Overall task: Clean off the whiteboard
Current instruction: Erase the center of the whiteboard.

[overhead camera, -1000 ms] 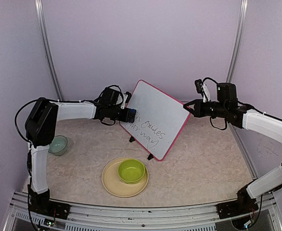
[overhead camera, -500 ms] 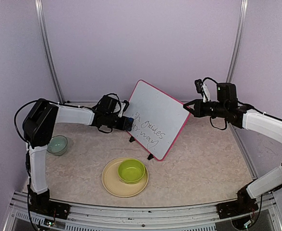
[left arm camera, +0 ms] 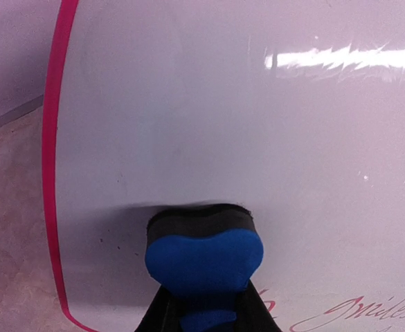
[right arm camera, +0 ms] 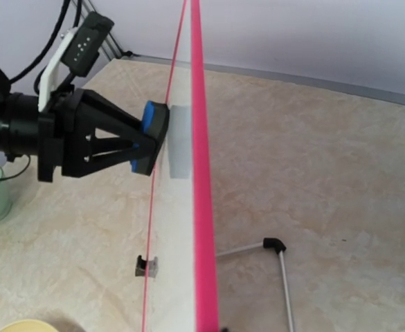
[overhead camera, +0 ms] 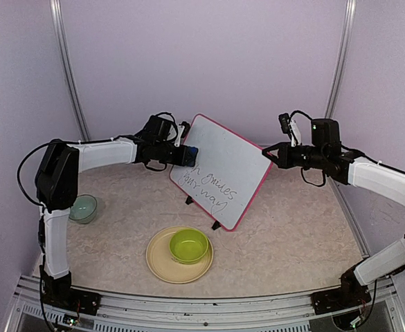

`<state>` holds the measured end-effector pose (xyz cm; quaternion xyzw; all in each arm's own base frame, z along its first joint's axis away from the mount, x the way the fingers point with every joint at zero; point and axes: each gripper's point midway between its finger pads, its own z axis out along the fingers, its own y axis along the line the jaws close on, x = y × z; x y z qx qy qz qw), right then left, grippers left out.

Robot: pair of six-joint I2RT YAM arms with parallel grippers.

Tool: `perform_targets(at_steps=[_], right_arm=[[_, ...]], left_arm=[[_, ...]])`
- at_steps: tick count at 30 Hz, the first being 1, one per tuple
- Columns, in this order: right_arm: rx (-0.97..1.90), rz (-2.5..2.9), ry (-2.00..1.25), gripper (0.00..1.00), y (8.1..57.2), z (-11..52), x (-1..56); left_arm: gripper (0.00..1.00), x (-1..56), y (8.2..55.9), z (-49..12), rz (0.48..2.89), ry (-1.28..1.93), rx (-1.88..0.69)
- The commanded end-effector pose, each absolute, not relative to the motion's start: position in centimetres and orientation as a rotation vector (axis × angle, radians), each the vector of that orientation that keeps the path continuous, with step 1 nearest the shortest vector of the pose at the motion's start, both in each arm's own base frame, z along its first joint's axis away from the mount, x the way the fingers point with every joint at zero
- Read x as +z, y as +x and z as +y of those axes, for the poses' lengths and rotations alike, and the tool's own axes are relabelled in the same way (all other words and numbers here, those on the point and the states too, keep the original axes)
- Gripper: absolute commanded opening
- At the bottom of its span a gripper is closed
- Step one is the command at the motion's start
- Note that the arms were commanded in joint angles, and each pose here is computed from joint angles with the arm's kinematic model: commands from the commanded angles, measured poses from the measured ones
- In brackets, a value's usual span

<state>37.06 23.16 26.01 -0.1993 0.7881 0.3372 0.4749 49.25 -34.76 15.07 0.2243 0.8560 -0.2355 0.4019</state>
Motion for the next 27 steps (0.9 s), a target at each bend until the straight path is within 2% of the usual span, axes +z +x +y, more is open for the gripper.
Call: perform_targets(at_steps=[1, 4, 10, 21, 27], right_arm=[[0.915, 1.936, -0.685, 0.00, 34.1, 25.8, 24.4], [0.921, 1.939, -0.688, 0.00, 34.1, 25.9, 24.3], [0.925, 1.938, -0.689, 0.00, 34.2, 25.9, 24.3], [0.922, 1.941, -0.688, 0.00, 34.2, 25.9, 24.3], [0.921, 1.945, -0.688, 0.00, 34.2, 25.9, 24.2]], left_arm=[[0.01, 10.3, 47.6, -34.5, 2.248, 0.599, -0.615], [0.01, 7.7, 45.8, -33.6, 2.299, 0.608, -0.617], [0.01, 6.0, 44.7, -32.1, 2.337, 0.598, -0.623], [0.01, 11.4, 48.8, -33.6, 2.247, 0.565, -0.709], [0.02, 12.2, 49.7, -34.3, 2.240, 0.547, -0.683]])
